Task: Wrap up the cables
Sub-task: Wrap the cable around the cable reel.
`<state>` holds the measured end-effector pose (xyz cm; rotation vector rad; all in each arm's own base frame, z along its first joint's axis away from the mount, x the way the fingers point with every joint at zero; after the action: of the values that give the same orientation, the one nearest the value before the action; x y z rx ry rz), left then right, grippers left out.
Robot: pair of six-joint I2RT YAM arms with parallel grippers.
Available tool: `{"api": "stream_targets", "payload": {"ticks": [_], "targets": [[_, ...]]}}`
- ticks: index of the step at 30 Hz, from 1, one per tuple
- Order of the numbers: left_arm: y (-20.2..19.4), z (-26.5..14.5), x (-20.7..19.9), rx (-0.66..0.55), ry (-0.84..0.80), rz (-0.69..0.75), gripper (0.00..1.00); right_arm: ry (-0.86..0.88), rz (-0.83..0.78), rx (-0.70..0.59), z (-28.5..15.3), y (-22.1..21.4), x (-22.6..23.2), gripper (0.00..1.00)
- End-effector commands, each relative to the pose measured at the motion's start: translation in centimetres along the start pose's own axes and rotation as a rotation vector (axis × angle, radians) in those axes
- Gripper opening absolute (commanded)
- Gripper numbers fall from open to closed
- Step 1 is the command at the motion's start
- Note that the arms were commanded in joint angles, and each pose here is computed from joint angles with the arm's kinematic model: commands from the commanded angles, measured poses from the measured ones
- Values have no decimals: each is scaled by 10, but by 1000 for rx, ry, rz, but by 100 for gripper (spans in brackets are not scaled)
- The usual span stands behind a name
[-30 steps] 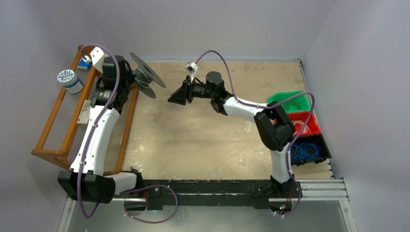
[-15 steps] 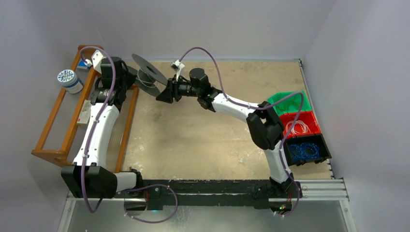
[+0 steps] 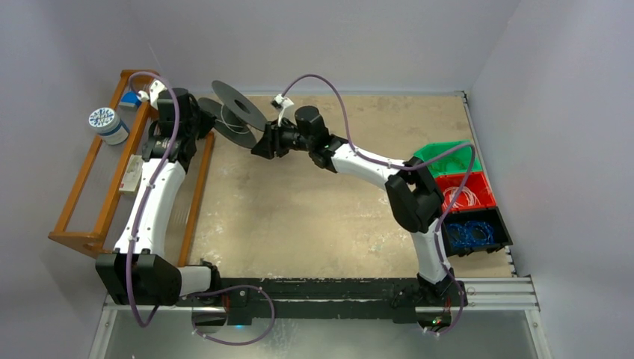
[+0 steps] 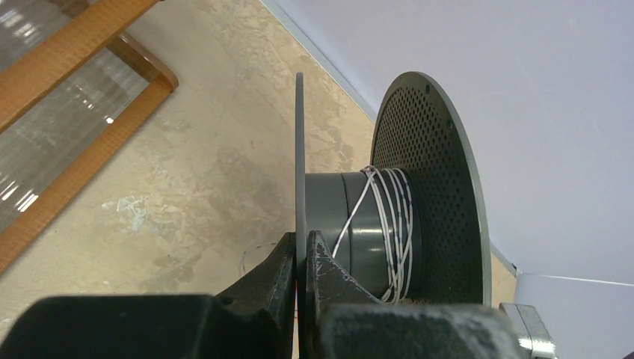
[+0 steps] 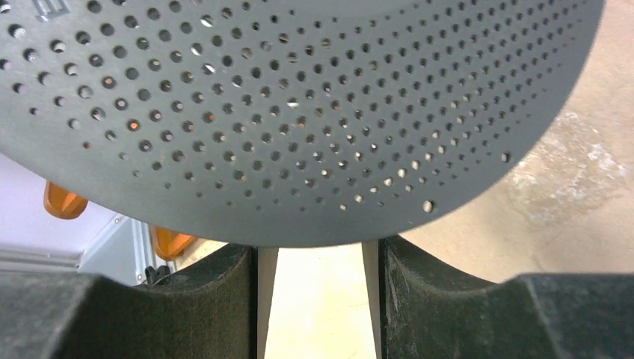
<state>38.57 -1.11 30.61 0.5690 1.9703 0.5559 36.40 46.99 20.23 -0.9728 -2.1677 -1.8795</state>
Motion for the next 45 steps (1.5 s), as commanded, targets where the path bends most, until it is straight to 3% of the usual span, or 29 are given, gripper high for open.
{"api": "stream_targets", "payload": {"ticks": [1,20,33,40,45], "targets": [[14,-9,-27,-33,-120,-46,0,-43,-43,-117,-23,44,1,47],[-11,-5,-36,90,-221,-92,0,15,-10,-138,-13,58,-3,47],[-12,-4,-37,120,-255,-118,0,-63,-67,-140,-1,62,-17,33],[-11,-5,-38,123,-264,-119,0,-183,-109,-133,2,58,-37,38],[-13,-6,-40,136,-276,-123,0,-164,-121,-144,6,61,-37,37]]}}
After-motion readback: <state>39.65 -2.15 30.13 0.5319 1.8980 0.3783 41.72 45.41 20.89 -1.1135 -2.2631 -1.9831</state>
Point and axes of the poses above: each gripper's point midway between its finger pads, its own z axis out along the fingers, its own x axis along the line the jaws close on, y = z × x, the point moved 2 cm from there along -z, back along the fingers, and after that the axes turned 5 degrees about -z, right-handed, at the moved point
